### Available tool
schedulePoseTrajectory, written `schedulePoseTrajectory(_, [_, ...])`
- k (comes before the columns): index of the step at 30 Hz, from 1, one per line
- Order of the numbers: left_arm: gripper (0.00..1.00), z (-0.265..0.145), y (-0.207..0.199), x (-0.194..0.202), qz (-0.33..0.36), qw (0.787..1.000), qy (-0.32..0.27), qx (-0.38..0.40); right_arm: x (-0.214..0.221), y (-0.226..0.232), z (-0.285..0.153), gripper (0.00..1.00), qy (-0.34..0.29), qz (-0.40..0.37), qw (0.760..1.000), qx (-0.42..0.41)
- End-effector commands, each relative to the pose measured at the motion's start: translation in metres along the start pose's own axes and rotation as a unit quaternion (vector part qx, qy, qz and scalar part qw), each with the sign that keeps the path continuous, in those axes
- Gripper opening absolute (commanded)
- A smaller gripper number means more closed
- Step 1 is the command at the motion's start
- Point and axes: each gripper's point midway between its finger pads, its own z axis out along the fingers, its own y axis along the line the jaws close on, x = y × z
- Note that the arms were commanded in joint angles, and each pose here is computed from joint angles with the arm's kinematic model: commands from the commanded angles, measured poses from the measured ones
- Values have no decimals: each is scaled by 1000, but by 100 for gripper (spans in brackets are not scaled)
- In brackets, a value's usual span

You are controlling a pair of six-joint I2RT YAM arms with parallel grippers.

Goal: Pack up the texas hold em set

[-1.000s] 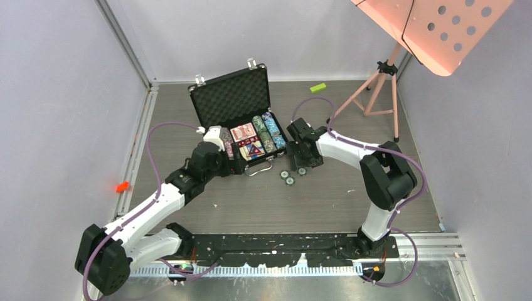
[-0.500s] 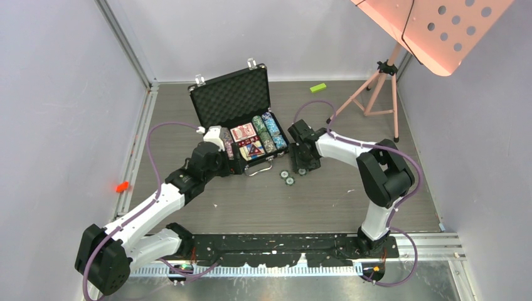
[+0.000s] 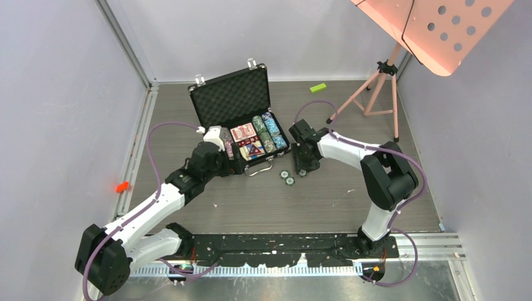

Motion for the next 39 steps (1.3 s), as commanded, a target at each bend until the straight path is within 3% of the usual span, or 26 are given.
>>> schedulePoseTrajectory(1, [92,-2,-8,-14,-8,1000,-20,13,-4,16,-29,36,-27,-5,999,-22])
schedulePoseTrajectory(13, [92,-2,-9,-13,-10,1000,-18,16,16,52,-26,35,-20,-25,998,-51])
schedulePoseTrajectory(28, [92,-3,-8,-14,-10,1000,-20,14,18,59,-1,35,-11,-34,999,-40])
schedulePoseTrajectory(30, [92,-3,-8,-14,-9,1000,-21,13,18,58,-1,40,-10,-34,999,-38])
schedulePoseTrajectory(32, [92,-3,-8,-15,-9,1000,-21,14,18,57,-2,51,-11,-36,999,-35])
schedulePoseTrajectory(39, [92,-2,-8,-15,-9,1000,-20,14,18,51,-4,63,-13,-46,999,-16])
